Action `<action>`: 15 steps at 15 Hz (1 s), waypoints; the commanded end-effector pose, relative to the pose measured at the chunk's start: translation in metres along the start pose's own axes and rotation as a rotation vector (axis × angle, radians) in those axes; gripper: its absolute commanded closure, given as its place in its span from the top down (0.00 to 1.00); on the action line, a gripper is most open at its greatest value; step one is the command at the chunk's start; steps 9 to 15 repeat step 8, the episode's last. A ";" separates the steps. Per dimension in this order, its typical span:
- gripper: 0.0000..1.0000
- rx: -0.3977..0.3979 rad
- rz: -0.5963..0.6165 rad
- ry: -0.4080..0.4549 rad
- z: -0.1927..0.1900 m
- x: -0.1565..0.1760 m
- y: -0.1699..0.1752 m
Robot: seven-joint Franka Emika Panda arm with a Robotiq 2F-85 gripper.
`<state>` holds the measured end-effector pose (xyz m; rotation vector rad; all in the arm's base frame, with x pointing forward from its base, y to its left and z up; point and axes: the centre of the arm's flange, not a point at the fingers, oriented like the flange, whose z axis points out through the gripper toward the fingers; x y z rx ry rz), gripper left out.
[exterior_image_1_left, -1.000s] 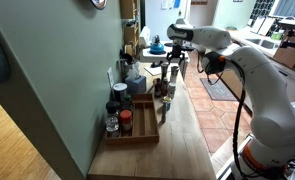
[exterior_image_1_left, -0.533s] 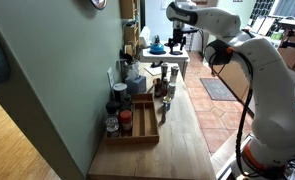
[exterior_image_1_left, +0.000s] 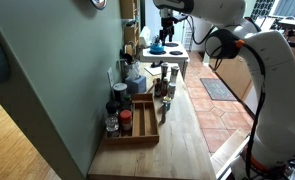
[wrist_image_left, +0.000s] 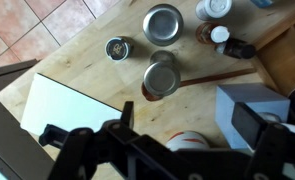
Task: Remove the spice bottle in the second compartment of the tray on the left of the counter top to the right side of the salt shaker
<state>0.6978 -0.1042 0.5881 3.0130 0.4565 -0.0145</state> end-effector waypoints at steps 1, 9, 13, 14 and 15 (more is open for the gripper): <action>1.00 -0.016 -0.201 -0.028 0.019 -0.049 -0.063; 1.00 0.006 -0.340 -0.023 -0.020 0.002 -0.082; 1.00 0.006 -0.340 -0.023 -0.020 0.002 -0.082; 1.00 0.006 -0.340 -0.023 -0.020 0.002 -0.082; 1.00 0.006 -0.340 -0.023 -0.020 0.002 -0.082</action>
